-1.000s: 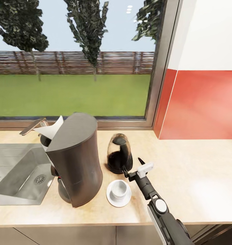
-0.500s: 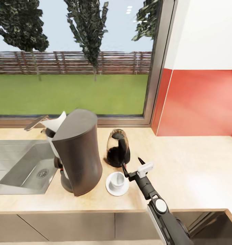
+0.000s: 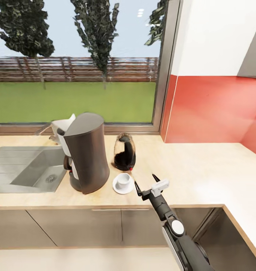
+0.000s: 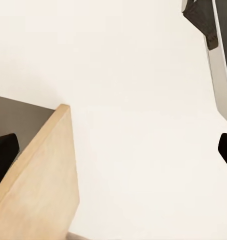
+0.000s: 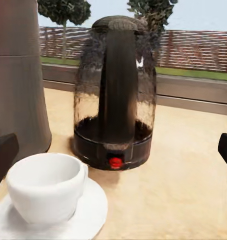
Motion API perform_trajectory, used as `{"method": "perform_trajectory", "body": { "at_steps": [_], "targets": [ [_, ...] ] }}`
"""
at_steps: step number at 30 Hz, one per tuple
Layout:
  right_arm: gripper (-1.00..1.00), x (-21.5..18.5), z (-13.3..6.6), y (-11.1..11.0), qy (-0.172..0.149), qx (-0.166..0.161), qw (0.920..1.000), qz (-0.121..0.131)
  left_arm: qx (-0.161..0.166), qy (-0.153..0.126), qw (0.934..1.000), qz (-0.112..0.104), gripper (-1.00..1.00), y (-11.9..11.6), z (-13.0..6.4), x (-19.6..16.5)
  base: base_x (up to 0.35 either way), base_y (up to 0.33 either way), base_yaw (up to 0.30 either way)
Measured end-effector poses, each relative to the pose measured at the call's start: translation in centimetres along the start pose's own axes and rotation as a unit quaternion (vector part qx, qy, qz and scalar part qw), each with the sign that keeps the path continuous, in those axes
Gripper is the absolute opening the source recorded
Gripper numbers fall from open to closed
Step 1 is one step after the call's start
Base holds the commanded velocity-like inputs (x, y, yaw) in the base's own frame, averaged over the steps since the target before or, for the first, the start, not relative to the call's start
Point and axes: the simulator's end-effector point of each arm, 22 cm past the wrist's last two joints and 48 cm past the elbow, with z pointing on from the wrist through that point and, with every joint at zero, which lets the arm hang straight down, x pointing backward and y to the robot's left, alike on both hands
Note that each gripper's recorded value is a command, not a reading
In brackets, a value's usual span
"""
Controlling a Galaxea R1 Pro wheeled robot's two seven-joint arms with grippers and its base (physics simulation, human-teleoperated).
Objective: Set up a coffee station on the kitchen countertop: keep the coffee maker on the countertop, move the bottle of coffee from the kitchen shelf to the counter next to the coffee maker, place a paper coffee filter on top of the coffee maker, put the saucer next to the coffee maker with the coffee cup on the saucer, and place the electric kettle next to the coffee maker.
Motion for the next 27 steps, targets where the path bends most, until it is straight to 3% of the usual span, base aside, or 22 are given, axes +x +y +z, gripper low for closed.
{"method": "perform_trajectory", "body": {
  "at_steps": [6,10,12,15,17,19,25,27],
  "targets": [
    [1.00,1.1,-0.2,0.2,0.011,-0.001,0.9999,0.003,-0.001,-0.002,1.0000,0.000,1.00,0.1,0.0,-0.3,-0.337,-0.014,0.000],
    [1.00,4.8,-1.1,0.7,0.050,-0.004,0.9987,0.011,-0.001,-0.007,1.0000,0.001,1.00,0.1,0.0,-0.8,-0.333,-0.001,0.000],
    [1.00,7.3,-2.0,1.0,0.069,-0.003,0.9973,0.023,0.000,-0.009,1.0000,0.003,1.00,0.1,0.0,-1.1,-0.198,0.000,0.000],
    [1.00,10.6,-3.8,0.9,0.077,0.023,0.9950,0.059,0.001,-0.012,0.9999,0.008,1.00,0.1,0.0,-1.3,-0.056,0.000,0.000],
    [1.00,15.1,-6.8,-0.7,0.103,0.089,0.9868,0.088,-0.002,-0.015,0.9998,0.011,1.00,0.2,0.0,-1.5,-0.008,0.000,0.000],
    [1.00,17.9,-9.0,-1.0,0.129,0.112,0.9811,0.091,-0.006,-0.016,0.9998,0.012,1.00,0.5,0.0,-1.6,-0.003,0.000,0.000],
    [1.00,24.8,-16.0,-0.5,0.209,0.133,0.9646,0.090,-0.009,-0.022,0.9996,0.017,1.00,0.7,0.0,-2.0,0.000,0.000,0.000],
    [1.00,28.0,-19.9,0.5,0.263,0.130,0.9519,0.090,-0.009,-0.026,0.9993,0.027,1.00,0.6,0.0,-2.4,0.000,0.000,0.000]
  ]
}}
